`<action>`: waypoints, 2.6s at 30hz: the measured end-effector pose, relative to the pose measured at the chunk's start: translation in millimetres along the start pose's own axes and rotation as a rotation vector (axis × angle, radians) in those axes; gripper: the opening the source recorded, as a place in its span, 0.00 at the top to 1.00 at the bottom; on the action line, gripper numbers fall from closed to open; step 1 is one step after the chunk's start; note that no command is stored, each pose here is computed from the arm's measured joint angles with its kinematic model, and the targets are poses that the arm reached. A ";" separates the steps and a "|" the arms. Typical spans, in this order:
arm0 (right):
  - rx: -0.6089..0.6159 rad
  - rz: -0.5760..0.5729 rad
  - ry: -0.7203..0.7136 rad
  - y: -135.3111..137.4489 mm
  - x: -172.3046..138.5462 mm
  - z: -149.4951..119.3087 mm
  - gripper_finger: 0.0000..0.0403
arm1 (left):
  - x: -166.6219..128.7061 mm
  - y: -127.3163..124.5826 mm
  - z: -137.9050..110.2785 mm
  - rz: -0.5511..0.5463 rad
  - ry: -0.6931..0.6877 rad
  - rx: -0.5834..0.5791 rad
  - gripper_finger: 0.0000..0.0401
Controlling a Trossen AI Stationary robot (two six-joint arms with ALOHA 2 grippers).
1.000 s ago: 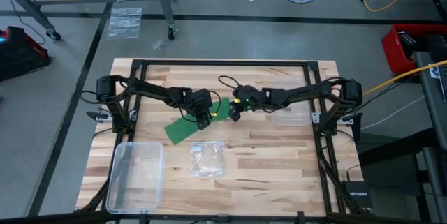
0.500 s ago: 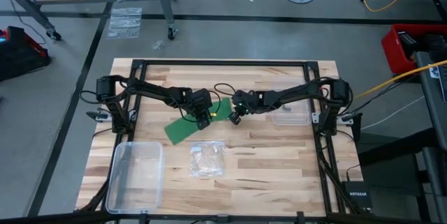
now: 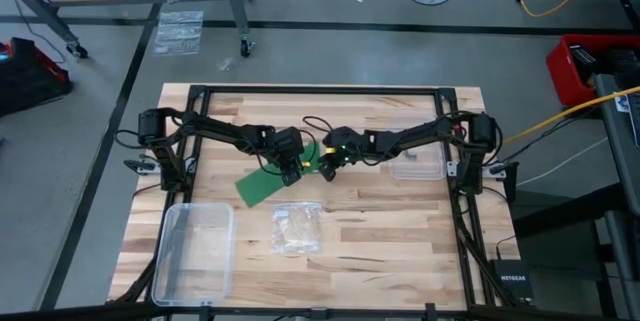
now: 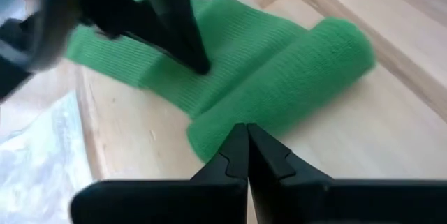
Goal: Roll bandage
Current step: Roll the bandage
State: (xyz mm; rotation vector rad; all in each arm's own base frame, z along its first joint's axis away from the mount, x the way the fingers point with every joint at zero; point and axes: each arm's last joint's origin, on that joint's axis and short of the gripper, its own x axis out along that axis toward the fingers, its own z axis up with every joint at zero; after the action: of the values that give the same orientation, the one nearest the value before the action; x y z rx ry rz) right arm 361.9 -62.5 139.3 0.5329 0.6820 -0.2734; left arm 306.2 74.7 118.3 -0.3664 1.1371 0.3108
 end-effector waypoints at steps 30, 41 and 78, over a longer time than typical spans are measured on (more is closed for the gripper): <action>0.001 -0.163 0.060 -8.8 -1.3 -9.3 1.00 | -1.0 1.2 -5.1 0.017 0.058 -0.049 1.00; -0.006 0.080 -0.047 4.5 -0.6 6.1 1.00 | -1.0 1.2 -5.2 0.016 0.059 -0.056 1.00; 0.037 -0.217 0.082 -22.7 7.6 -14.0 1.00 | -1.1 1.4 -5.2 0.015 0.060 -0.057 1.00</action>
State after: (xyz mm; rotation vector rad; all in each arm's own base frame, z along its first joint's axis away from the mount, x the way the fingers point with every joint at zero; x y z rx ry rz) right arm 351.0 -74.2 116.6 0.5081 0.8171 -0.4707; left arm 300.9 73.7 117.2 -0.4195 1.1925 0.3478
